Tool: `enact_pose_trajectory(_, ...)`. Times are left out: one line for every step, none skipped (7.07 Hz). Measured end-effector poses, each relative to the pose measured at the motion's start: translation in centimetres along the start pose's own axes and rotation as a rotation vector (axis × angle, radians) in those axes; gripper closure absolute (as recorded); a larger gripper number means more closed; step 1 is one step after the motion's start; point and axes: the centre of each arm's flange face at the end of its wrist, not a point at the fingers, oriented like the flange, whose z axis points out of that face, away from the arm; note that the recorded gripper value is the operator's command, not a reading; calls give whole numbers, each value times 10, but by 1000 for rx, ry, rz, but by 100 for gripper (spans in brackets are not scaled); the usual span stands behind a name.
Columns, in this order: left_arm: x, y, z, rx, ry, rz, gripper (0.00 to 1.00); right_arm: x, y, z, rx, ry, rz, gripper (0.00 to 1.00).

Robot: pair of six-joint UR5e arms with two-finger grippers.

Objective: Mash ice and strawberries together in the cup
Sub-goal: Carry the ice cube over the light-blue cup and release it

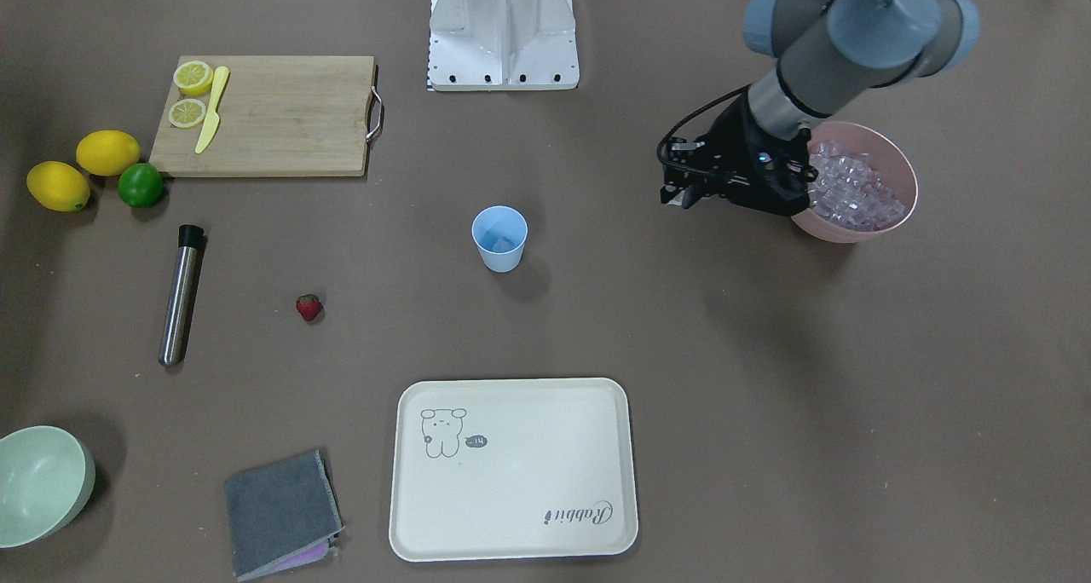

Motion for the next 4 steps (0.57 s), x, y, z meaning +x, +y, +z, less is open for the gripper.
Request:
enact_pose_trajectory(41,8,16,10,-14,-29,76,0,0,0,0,0,0,0)
enact_pose_trajectory(79,11,33,25,-18,-62,76,0,0,0,0,0,0,0)
enact_pose_trajectory(119,15,52,44,-19,-99,76,-1,0,-1,2,0,-2,0)
enact_pose_trajectory(150,19,69,64,-23,-129,76,-3,0,-3,5,1,-5,0)
